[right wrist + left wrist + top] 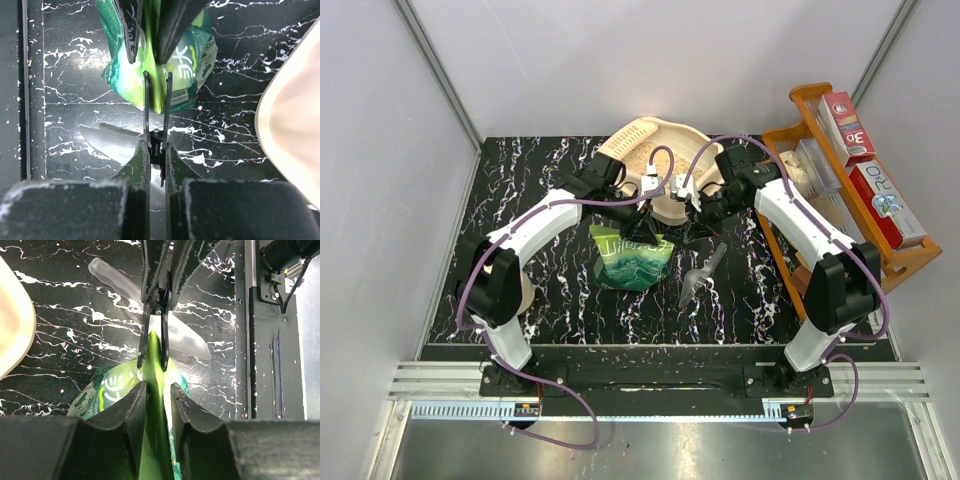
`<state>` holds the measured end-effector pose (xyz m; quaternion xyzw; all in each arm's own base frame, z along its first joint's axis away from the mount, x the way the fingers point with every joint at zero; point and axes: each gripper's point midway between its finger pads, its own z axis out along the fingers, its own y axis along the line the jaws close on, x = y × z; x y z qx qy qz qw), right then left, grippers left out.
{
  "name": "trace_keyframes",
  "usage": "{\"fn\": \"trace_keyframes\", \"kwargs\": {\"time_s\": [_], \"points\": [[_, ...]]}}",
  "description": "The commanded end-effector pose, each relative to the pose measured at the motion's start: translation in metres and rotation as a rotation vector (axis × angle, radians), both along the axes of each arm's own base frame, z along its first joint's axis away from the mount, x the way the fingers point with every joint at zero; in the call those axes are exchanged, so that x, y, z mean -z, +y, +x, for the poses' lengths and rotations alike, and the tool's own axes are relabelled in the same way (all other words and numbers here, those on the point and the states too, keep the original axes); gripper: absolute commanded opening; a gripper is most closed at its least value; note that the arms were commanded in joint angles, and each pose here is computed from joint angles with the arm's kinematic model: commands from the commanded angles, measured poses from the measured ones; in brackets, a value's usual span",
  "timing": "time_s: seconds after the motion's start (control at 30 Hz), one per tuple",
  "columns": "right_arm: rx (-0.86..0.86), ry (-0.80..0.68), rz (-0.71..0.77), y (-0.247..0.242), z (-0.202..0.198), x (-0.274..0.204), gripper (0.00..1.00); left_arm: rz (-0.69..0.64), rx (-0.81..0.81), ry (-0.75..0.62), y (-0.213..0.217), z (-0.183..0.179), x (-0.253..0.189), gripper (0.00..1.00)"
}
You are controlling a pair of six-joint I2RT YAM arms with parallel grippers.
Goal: Fill the litter box with clean litter
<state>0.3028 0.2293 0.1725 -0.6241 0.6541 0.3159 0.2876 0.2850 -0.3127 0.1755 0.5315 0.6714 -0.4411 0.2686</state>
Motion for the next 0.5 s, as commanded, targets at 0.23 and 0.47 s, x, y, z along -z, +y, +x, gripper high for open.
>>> {"fn": "trace_keyframes", "kwargs": {"time_s": [0.23,0.47], "points": [[-0.126,-0.127,-0.046,0.023,-0.003,-0.014,0.0,0.02,-0.081,-0.091,0.042,-0.003,-0.02,0.33],[-0.168,-0.164,-0.08,0.031,-0.007,-0.014,0.0,0.043,-0.113,-0.098,0.059,-0.016,-0.015,0.35]]}}
